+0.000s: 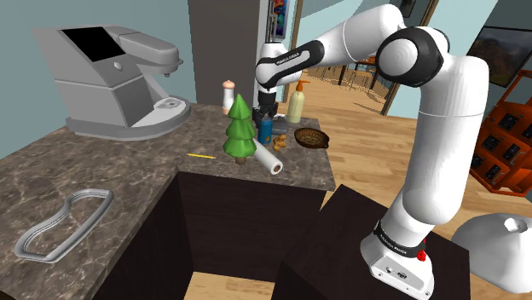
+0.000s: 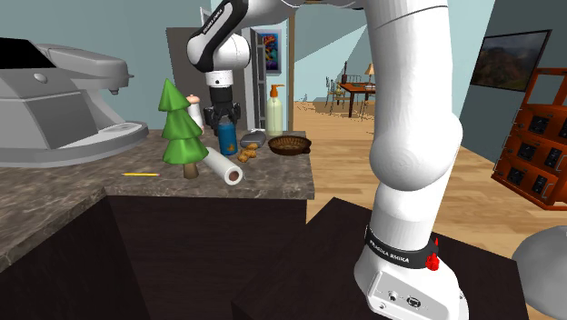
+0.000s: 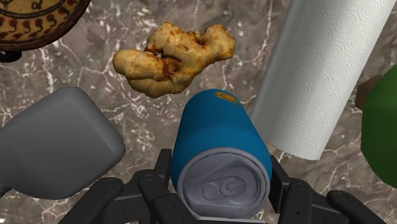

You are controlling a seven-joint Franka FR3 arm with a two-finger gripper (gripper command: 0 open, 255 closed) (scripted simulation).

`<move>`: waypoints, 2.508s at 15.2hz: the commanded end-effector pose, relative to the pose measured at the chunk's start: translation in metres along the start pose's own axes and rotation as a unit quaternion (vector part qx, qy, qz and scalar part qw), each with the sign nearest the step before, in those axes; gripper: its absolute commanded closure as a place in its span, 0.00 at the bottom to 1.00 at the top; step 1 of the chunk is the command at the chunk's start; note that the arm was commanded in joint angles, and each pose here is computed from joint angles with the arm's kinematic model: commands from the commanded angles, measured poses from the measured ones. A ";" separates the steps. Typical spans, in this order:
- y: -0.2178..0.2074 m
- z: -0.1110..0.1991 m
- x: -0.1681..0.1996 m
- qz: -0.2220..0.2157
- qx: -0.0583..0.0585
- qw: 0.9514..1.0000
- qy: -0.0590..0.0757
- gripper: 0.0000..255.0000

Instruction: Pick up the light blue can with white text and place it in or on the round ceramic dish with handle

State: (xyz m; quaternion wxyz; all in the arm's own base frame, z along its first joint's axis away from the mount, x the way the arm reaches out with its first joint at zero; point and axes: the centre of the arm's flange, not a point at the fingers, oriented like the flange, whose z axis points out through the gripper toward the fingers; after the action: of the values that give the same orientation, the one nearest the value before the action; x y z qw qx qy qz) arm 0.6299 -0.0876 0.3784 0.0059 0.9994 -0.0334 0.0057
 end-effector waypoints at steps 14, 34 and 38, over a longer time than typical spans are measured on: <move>-0.001 -0.080 0.000 0.000 0.000 1.000 0.000 1.00; 0.159 -0.126 -0.116 0.000 0.000 1.000 0.000 1.00; 0.196 -0.131 -0.143 0.000 0.000 1.000 0.000 1.00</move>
State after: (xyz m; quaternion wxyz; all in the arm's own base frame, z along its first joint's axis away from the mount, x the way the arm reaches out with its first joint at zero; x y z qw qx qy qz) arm 0.4780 -0.2642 0.5116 0.0061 0.9994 -0.0341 0.0056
